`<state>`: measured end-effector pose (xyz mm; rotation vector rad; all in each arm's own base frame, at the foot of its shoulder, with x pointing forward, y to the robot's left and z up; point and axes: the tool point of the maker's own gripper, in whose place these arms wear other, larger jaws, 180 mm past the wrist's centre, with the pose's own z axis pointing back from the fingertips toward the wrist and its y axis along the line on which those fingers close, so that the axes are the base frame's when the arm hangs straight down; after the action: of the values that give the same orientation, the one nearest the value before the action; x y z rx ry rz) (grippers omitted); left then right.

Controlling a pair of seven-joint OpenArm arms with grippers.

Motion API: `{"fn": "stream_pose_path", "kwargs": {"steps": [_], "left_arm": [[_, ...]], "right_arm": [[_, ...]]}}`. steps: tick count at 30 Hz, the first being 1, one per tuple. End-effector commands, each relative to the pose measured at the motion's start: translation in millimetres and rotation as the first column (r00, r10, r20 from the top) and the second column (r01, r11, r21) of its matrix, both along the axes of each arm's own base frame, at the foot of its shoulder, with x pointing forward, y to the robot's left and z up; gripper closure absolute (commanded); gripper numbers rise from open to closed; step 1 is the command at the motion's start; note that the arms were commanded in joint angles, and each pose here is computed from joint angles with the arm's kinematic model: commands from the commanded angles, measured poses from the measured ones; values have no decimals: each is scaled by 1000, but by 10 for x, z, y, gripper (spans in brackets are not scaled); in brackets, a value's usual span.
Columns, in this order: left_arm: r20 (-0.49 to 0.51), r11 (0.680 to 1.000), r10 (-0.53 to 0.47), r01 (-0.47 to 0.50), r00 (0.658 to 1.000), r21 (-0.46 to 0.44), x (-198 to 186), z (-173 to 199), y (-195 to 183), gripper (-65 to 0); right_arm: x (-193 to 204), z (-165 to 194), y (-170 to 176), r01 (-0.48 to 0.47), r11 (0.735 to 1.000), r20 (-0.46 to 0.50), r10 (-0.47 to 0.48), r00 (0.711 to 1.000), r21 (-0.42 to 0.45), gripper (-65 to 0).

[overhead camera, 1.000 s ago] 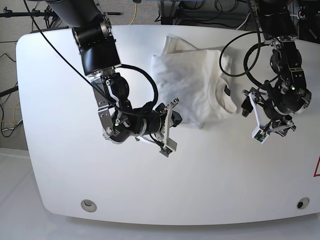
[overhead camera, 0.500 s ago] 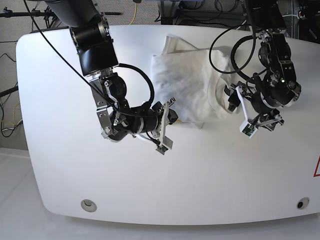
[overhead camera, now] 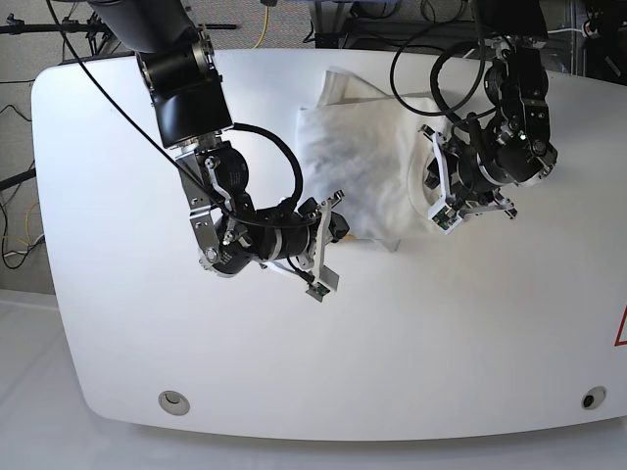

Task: Fold the T-shirt properly
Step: 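Move the left gripper to the shirt's hem and pinch it, then hold the shirt with both grippers and stretch it flat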

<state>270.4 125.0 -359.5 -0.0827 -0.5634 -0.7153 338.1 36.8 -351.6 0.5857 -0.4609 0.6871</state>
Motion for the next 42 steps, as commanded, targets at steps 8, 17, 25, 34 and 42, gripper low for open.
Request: {"fn": "stream_pose_path", "kwargs": {"steps": [8,17,25,34,42], "left_arm": [[-38,1000,-7,7,999,-8,-202,-98,-18,-126],[-46,972,-92,79,995,-223,-299,6,-457,-126],[-100,900,-8,-36,995,-433,-269,197,-678,-126],[-264,762,66,-219,962,-609,-321,381,-728,-126],[-356,756,107,-309,928,-577,-466,268,-578,-126]], "right_arm": [[114,189,53,-5,999,50,3,999,35,-5],[112,193,62,-6,999,50,4,999,38,-5],[106,184,54,-6,999,47,4,999,35,-5],[56,135,48,-6,999,34,5,999,33,-5],[50,130,48,-6,999,32,5,999,33,-5]]}}
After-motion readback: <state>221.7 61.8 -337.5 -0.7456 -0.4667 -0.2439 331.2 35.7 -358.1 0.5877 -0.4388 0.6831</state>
